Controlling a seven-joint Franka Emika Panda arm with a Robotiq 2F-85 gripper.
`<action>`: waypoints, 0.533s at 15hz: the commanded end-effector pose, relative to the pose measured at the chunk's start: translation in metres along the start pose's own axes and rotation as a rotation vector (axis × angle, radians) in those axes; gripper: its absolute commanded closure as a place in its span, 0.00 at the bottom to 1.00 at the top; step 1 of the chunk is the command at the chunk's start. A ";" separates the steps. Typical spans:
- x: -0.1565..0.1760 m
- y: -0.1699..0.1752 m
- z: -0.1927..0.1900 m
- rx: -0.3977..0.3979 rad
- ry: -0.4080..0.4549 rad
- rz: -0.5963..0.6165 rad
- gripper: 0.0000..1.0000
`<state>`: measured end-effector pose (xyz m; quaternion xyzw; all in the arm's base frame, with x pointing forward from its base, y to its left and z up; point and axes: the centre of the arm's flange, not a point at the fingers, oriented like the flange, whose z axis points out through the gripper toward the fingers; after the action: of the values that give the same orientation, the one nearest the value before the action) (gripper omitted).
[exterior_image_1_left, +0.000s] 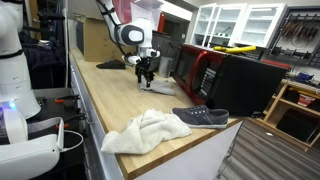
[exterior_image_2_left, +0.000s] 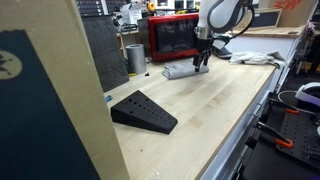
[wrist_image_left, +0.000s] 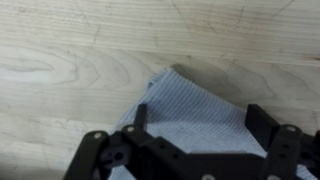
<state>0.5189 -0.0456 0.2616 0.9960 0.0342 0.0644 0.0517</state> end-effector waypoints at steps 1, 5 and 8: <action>0.016 0.008 0.009 0.039 -0.012 0.000 0.26; 0.009 0.012 0.010 0.055 -0.020 0.029 0.57; -0.006 0.012 0.007 0.041 -0.028 0.067 0.79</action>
<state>0.5298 -0.0544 0.2563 0.9973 0.0146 0.0654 0.0297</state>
